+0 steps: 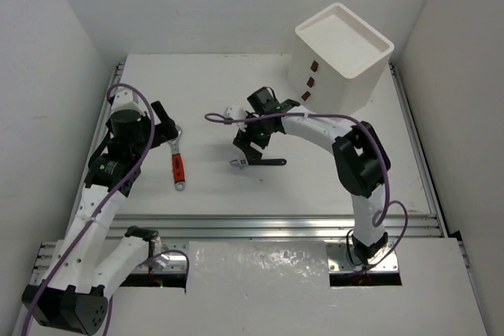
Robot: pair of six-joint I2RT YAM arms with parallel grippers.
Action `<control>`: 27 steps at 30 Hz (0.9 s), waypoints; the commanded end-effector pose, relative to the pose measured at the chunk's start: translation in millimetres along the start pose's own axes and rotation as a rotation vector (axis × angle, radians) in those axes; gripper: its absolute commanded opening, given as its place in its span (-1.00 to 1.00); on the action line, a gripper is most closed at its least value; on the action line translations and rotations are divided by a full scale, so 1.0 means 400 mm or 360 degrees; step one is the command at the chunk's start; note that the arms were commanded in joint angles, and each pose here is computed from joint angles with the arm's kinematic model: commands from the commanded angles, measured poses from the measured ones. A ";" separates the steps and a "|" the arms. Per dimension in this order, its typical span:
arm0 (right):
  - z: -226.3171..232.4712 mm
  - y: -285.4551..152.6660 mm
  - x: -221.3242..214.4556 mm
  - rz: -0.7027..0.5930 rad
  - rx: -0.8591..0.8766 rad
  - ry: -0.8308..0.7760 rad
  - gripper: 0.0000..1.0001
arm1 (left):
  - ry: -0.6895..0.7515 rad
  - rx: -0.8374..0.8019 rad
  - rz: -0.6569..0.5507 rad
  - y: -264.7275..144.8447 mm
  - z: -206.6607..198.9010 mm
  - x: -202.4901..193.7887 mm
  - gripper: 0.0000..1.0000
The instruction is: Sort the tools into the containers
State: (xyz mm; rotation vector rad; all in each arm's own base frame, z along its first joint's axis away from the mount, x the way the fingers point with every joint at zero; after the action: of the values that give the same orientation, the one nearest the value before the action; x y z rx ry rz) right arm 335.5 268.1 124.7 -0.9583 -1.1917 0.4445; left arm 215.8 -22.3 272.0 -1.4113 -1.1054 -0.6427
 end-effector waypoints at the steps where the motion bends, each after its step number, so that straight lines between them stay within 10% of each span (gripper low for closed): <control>1: 0.023 -0.003 0.017 -0.0052 0.0100 -0.0078 0.57 | -0.0010 -0.0031 -0.0077 -0.001 -0.007 0.021 1.00; 16: 0.041 0.152 -0.130 0.0420 -0.0083 -0.0124 0.19 | -0.0003 -0.0068 -0.0073 -0.004 -0.012 0.020 1.00; 24: 0.090 0.193 -0.181 0.0460 0.0037 -0.0106 -0.98 | -0.0001 -0.0088 -0.0072 -0.004 -0.015 0.021 1.00; 27: 0.091 0.187 -0.168 0.0433 0.0038 -0.0098 -1.00 | -0.0002 -0.0089 -0.0074 -0.005 -0.015 0.021 1.00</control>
State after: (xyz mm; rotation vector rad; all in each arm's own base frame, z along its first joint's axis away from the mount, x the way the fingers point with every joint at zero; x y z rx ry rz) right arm 310.0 285.6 62.1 -1.0787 -1.2329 0.6108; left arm 215.6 -25.0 271.9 -1.4386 -1.0932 -0.6538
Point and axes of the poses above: each gripper's point midway between its finger pads, its own y axis out along the fingers, its own z axis along the line the jaws close on, x = y × z, the point moved 8 cm from there along -y, back along the fingers, and after that the axes turned 7 degrees about y, right-handed, at the moved point
